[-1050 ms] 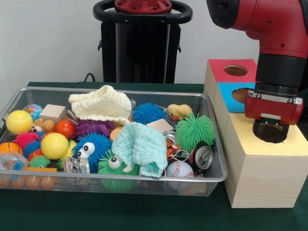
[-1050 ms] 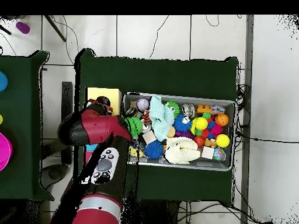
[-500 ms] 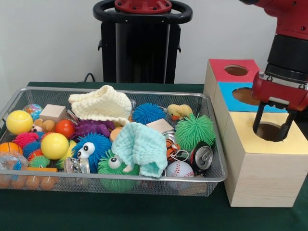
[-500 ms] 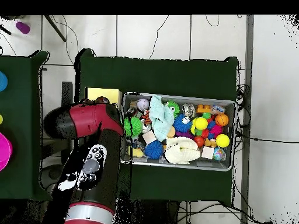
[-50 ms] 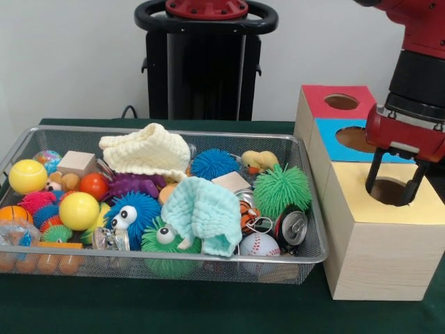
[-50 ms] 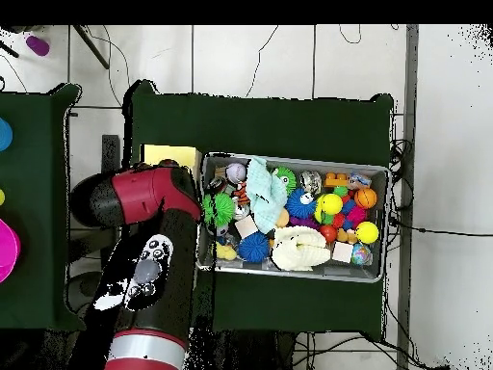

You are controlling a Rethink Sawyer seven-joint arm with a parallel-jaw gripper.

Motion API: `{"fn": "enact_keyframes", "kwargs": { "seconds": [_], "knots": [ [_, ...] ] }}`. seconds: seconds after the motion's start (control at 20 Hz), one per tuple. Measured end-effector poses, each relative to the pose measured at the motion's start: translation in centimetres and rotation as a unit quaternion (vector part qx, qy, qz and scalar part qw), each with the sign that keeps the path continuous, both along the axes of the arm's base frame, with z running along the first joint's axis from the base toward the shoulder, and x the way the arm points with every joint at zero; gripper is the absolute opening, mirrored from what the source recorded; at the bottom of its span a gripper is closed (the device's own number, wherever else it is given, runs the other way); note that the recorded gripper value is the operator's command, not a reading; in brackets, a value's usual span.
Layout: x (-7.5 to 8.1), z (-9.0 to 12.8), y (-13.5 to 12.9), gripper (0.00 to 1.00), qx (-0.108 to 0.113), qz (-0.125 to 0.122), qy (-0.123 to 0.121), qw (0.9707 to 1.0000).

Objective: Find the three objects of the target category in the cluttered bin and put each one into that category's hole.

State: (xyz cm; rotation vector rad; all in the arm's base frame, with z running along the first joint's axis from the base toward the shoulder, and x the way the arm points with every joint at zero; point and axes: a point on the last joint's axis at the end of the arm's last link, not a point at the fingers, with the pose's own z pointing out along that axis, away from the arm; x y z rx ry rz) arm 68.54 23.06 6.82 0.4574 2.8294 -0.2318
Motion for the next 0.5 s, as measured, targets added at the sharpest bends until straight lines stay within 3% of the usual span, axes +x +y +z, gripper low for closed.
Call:
{"fn": "enact_keyframes", "kwargs": {
  "seconds": [0.5],
  "knots": [
    [0.23, -0.01, -0.17, 1.0, 0.01, -0.006, 0.007, 0.9999]
  ]
}}
